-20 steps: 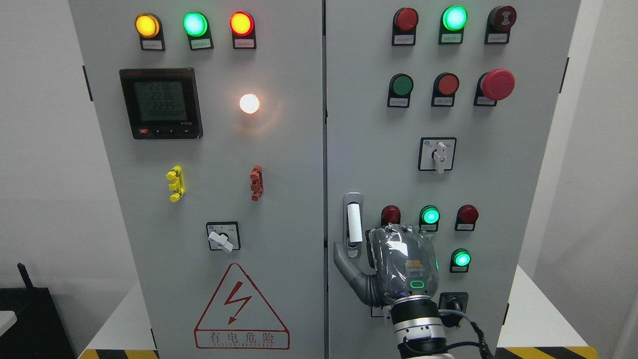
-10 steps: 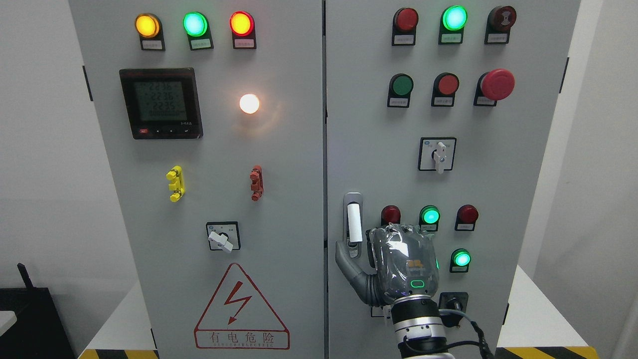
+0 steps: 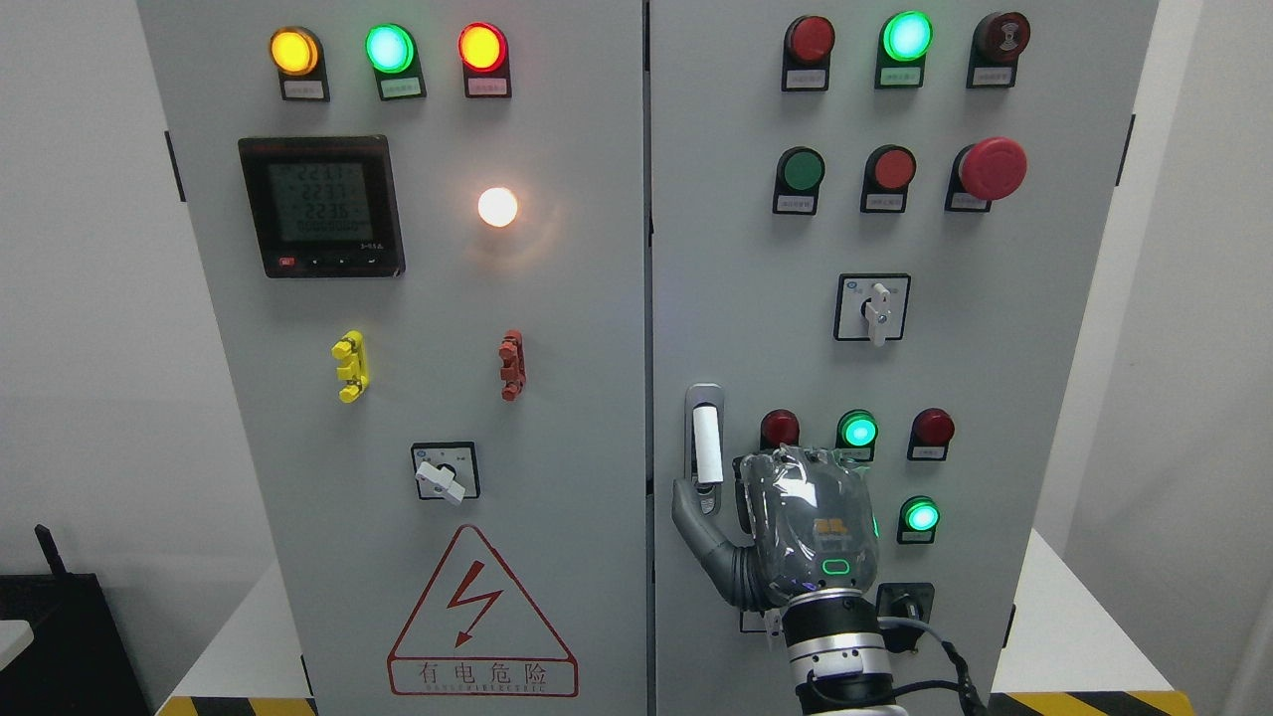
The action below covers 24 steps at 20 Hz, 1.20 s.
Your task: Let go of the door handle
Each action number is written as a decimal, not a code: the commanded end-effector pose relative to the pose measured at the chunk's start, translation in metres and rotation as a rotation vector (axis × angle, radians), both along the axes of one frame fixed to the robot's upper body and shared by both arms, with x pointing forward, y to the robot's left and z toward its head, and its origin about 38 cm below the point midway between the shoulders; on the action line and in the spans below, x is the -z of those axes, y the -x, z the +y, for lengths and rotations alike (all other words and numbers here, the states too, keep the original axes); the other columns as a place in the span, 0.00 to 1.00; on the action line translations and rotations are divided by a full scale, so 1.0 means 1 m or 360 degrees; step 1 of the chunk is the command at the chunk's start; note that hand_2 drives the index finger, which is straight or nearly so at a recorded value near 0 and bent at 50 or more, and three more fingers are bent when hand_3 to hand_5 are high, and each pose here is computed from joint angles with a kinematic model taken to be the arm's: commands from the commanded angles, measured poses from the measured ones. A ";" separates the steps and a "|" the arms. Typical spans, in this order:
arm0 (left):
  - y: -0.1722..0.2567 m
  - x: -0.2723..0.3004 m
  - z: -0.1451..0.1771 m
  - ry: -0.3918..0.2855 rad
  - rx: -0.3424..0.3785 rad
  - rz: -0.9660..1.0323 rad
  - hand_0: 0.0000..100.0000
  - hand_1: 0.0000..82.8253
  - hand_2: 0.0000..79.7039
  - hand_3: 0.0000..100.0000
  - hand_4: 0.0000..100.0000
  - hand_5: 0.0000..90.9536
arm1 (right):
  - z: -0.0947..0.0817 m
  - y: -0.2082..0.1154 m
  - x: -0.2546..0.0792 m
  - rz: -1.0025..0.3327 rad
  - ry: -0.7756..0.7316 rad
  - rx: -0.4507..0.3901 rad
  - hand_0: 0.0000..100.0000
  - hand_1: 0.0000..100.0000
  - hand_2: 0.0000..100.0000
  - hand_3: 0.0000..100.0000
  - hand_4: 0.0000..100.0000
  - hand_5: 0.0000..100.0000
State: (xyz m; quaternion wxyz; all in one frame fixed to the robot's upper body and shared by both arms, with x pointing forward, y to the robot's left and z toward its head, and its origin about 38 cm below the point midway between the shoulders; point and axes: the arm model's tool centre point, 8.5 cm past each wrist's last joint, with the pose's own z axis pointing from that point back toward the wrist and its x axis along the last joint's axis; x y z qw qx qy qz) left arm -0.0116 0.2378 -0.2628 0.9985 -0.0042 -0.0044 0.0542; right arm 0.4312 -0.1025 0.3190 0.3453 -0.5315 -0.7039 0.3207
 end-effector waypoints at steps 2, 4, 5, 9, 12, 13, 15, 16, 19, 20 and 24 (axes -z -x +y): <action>-0.017 0.000 0.000 0.0000 -0.0023 -0.0042 0.12 0.47 0.00 0.00 0.00 0.00 | 0.001 0.000 0.000 0.0002 -0.0011 -0.0003 0.42 0.10 0.98 1.00 0.89 0.99; -0.017 0.000 0.000 0.0000 -0.0023 -0.0042 0.12 0.47 0.00 0.00 0.00 0.00 | 0.001 0.000 0.000 0.0002 -0.0011 -0.0003 0.42 0.11 0.98 1.00 0.89 0.99; -0.017 0.000 0.000 0.0000 -0.0023 -0.0042 0.12 0.47 0.00 0.00 0.00 0.00 | 0.000 0.000 0.000 0.0002 -0.0012 0.0000 0.43 0.11 0.98 1.00 0.89 0.99; -0.017 0.000 0.000 0.0000 -0.0023 -0.0042 0.12 0.47 0.00 0.00 0.00 0.00 | 0.000 0.001 -0.001 -0.0004 -0.0016 0.0001 0.44 0.12 0.98 1.00 0.89 0.99; -0.017 0.000 0.000 0.0000 -0.0023 -0.0042 0.12 0.47 0.00 0.00 0.00 0.00 | 0.000 0.001 -0.002 -0.0006 -0.0016 0.0001 0.45 0.12 0.98 1.00 0.89 0.99; -0.017 0.000 0.000 0.0000 -0.0023 -0.0042 0.12 0.47 0.00 0.00 0.00 0.00 | -0.001 0.002 -0.002 -0.0006 -0.0018 0.0003 0.46 0.12 0.98 1.00 0.89 0.99; -0.017 0.000 0.000 0.0000 -0.0023 -0.0042 0.12 0.47 0.00 0.00 0.00 0.00 | -0.001 0.002 0.000 -0.0004 -0.0019 0.0004 0.46 0.12 0.98 1.00 0.89 0.99; -0.017 0.000 0.000 0.0000 -0.0023 -0.0042 0.12 0.47 0.00 0.00 0.00 0.00 | -0.001 0.002 0.000 -0.0001 -0.0018 0.0003 0.46 0.12 0.98 1.00 0.89 0.99; -0.017 0.000 0.000 0.0000 -0.0023 -0.0042 0.12 0.47 0.00 0.00 0.00 0.00 | -0.004 0.001 0.001 0.0004 -0.0024 0.0015 0.47 0.13 0.98 1.00 0.89 0.99; -0.016 0.000 0.000 0.0000 -0.0023 -0.0039 0.12 0.47 0.00 0.00 0.00 0.00 | -0.004 0.001 0.001 0.0002 -0.0025 0.0015 0.47 0.14 0.98 1.00 0.89 0.99; -0.016 0.000 0.000 0.0000 -0.0023 -0.0039 0.12 0.47 0.00 0.00 0.00 0.00 | -0.004 0.002 0.002 0.0005 -0.0029 0.0017 0.48 0.14 0.98 1.00 0.89 0.99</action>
